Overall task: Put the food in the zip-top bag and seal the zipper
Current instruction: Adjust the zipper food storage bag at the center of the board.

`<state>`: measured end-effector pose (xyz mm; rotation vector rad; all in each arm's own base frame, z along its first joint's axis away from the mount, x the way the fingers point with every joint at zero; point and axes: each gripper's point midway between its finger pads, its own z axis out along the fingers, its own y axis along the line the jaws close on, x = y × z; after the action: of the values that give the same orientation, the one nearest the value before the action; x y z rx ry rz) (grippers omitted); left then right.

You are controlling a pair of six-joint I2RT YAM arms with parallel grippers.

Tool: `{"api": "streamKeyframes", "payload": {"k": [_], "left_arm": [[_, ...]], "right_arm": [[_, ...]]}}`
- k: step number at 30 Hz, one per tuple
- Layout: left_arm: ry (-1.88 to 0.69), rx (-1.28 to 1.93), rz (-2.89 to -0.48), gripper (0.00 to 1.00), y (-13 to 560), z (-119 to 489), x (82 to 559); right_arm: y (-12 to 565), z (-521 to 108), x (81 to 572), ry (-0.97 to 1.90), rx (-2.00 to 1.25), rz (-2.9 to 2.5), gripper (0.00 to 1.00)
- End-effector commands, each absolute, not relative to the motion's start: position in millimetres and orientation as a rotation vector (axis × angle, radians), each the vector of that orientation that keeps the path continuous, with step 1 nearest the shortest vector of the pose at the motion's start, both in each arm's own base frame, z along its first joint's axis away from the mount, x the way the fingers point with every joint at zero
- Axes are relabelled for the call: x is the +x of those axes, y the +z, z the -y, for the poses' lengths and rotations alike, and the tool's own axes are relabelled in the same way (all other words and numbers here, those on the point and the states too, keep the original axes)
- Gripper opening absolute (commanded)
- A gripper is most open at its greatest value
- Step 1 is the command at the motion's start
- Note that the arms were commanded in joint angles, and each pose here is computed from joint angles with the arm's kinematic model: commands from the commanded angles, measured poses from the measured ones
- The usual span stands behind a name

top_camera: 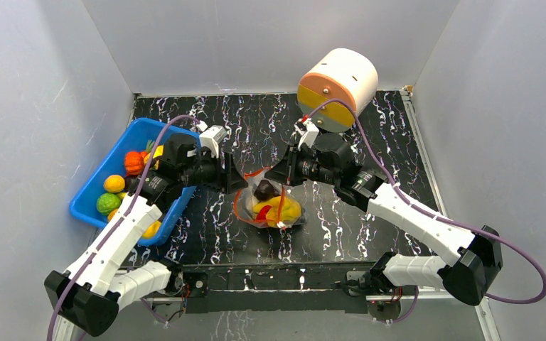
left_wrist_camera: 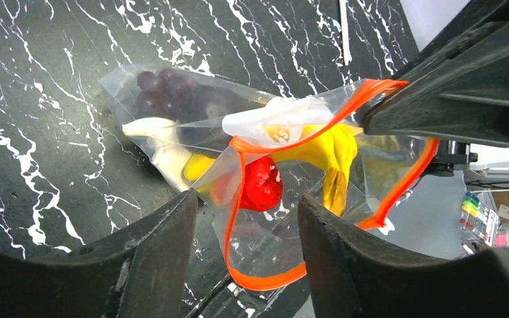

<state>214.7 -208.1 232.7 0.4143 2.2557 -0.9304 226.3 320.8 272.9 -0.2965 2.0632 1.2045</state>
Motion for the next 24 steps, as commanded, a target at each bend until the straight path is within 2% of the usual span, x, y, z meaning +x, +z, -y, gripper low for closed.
{"api": "streamKeyframes", "payload": {"k": [1, 10, 14, 18, 20, 21, 24], "left_arm": [[-0.916, 0.463, -2.231, 0.54, 230.6, 209.6, 217.0], [-1.007, 0.549, -2.165, 0.49, 238.9, 224.0, 216.7], [-1.024, 0.558, -2.179, 0.35, 233.6, 227.2, 218.0], [-1.027, 0.552, -2.192, 0.27, 229.2, 228.3, 219.4], [-1.024, 0.547, -2.186, 0.13, 230.7, 228.5, 221.1], [-1.02, 0.543, -2.184, 0.0, 232.0, 228.4, 222.2], [-0.988, 0.518, -2.184, 0.0, 236.1, 225.7, 227.3]], "right_arm": [[339.3, -330.9, 229.9, 1.319, -0.323, -1.842, 0.0], [335.3, -329.6, 231.8, 1.311, -0.301, -1.846, 0.0], [337.0, -330.7, 233.2, 1.313, -0.302, -1.836, 0.0], [335.3, -332.2, 234.6, 1.314, -0.297, -1.842, 0.0], [334.1, -331.8, 235.2, 1.31, -0.295, -1.847, 0.0], [332.5, -331.7, 234.8, 1.306, -0.295, -1.853, 0.0], [327.8, -326.6, 236.3, 1.27, -0.285, -1.865, 0.0]]}}
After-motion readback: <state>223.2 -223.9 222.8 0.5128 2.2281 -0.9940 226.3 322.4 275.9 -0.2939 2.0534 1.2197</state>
